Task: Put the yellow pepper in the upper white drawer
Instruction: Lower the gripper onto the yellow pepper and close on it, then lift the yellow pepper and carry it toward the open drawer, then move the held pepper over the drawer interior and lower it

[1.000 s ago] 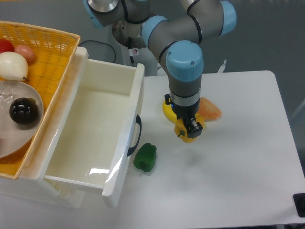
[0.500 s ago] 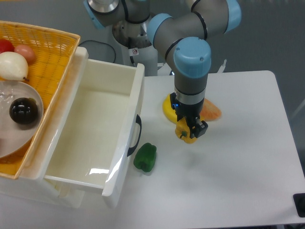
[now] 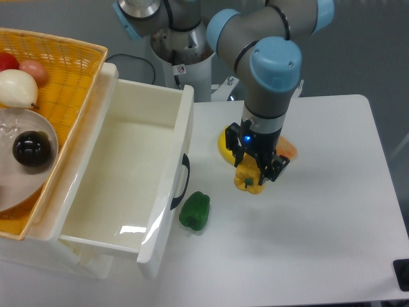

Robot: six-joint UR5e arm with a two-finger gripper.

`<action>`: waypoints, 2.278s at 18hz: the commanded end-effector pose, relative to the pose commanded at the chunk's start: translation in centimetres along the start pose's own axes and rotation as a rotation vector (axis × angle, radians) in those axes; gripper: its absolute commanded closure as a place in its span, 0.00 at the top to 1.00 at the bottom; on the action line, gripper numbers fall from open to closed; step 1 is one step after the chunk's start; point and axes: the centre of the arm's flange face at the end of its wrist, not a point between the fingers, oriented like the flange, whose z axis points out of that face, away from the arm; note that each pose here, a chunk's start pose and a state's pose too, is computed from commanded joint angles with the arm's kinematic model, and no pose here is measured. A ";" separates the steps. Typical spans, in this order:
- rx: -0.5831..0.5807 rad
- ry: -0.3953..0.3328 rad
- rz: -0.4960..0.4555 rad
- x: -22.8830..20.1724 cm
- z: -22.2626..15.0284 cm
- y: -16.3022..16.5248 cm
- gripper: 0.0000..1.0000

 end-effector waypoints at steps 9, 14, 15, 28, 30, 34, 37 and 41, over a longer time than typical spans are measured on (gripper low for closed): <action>0.083 0.067 -0.127 3.0 -7.0 0.0 0.37; 0.184 0.112 -0.195 4.8 -9.2 -0.7 0.37; 0.201 0.121 -0.220 5.2 -9.5 -1.0 0.37; 0.153 0.151 -0.223 12.9 -8.7 -5.5 0.40; 0.132 0.151 -0.200 13.9 -8.1 -6.1 0.40; 0.122 0.171 -0.183 14.9 -7.2 -6.7 0.40; 0.107 0.186 -0.166 15.9 -6.2 -7.2 0.41; 0.087 0.208 -0.150 16.7 -4.7 -7.8 0.42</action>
